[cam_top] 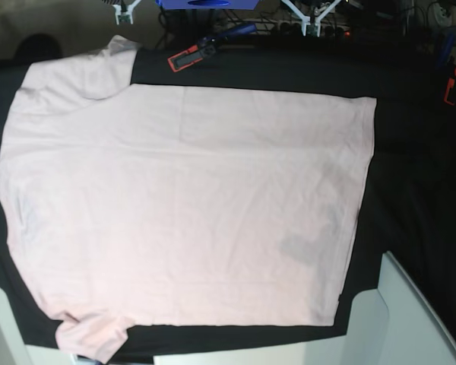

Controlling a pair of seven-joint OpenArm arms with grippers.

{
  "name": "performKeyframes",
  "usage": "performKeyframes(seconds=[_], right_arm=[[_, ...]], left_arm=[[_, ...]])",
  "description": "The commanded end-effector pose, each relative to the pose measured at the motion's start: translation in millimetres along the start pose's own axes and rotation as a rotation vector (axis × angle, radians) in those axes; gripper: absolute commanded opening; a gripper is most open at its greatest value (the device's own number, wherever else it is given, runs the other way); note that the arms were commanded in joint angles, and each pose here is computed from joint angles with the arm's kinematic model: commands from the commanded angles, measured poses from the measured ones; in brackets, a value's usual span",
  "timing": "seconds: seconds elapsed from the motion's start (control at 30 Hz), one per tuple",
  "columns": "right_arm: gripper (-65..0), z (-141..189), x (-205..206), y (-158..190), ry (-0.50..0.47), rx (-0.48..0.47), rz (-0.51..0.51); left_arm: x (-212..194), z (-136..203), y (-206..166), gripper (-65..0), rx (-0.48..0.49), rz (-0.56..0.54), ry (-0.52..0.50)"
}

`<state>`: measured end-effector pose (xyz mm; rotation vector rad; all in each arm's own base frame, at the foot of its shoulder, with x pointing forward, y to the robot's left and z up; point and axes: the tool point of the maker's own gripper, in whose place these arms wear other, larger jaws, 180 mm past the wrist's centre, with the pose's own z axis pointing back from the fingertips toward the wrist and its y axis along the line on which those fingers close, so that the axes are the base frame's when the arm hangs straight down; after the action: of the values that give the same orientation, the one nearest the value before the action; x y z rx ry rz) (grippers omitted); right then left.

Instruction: Fold the T-shirt properly

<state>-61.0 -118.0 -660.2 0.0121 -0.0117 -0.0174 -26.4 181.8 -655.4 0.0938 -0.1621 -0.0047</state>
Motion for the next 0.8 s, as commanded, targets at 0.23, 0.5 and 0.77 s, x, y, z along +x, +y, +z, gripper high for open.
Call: performKeyframes(seconds=[0.23, 0.5, 0.77], right_arm=[[-11.5, 0.7, -5.6, 0.1, 0.007, 0.001, 0.004], [-11.5, 0.7, -5.6, 0.2, 0.007, 0.002, 0.005], [-11.0, 0.8, -6.7, -0.1, 0.009, 0.001, 0.001]], left_arm=[[-2.7, 1.6, -20.9, -9.4, -0.104, 0.01, 0.003], [-3.3, 1.5, -18.6, -65.0, -0.098, 0.029, 0.006], [-3.1, 1.5, -19.5, -28.2, -0.101, 0.019, 0.004]])
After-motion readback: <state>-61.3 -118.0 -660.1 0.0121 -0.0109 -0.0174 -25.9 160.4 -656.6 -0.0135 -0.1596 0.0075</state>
